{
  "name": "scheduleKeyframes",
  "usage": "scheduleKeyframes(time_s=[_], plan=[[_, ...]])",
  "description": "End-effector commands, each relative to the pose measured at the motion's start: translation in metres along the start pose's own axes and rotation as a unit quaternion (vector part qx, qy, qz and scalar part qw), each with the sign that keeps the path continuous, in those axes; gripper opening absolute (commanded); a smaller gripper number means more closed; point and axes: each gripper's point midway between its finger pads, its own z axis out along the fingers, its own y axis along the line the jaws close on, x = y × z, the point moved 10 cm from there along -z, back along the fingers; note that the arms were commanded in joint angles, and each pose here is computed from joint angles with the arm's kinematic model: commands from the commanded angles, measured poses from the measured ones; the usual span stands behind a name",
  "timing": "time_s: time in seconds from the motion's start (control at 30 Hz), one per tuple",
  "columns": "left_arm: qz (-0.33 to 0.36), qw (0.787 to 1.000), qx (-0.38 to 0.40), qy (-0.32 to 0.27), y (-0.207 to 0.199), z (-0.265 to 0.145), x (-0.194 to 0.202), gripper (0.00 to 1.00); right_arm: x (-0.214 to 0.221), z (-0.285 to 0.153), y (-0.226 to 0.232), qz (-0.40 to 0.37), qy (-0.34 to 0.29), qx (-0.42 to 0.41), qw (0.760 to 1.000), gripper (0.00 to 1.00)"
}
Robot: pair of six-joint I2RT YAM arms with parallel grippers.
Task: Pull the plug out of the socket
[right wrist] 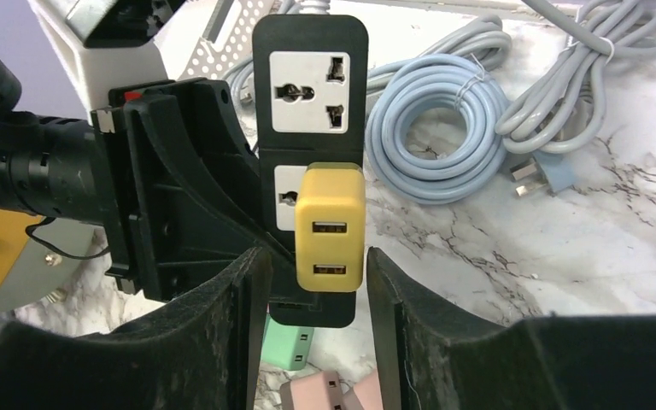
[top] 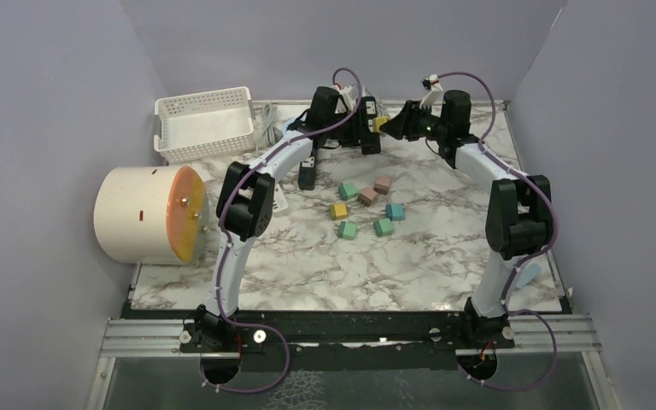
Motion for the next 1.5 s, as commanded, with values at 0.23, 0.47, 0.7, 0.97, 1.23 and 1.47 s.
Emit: scheduleKeyframes(time_s=[0.23, 0.47, 0.7, 0.97, 1.23, 1.47], plan=[[0.044, 0.996, 0.067, -0.046, -0.036, -0.015, -0.029, 0.0, -0.008, 0.022, -0.002, -0.016, 0.001, -0.031, 0.999, 0.44], [0.042, 0.996, 0.061, -0.046, -0.035, -0.014, -0.031, 0.0, -0.015, 0.025, 0.0, -0.017, 0.0, -0.043, 0.999, 0.01], [0.027, 0.998, 0.013, -0.059, -0.017, -0.014, -0.033, 0.0, -0.035, 0.004, 0.013, -0.032, -0.013, 0.016, 0.999, 0.01], [-0.02, 0.996, -0.051, -0.067, 0.016, -0.016, -0.037, 0.0, -0.077, -0.036, 0.037, -0.075, -0.08, 0.134, 0.985, 0.01], [-0.023, 0.996, -0.056, -0.064, 0.028, -0.008, -0.036, 0.0, -0.088, -0.044, 0.073, -0.058, -0.039, -0.046, 0.996, 0.01], [-0.005, 0.997, -0.041, -0.06, 0.049, -0.023, -0.04, 0.0, -0.048, -0.063, 0.071, -0.007, 0.071, -0.123, 0.99, 0.01]])
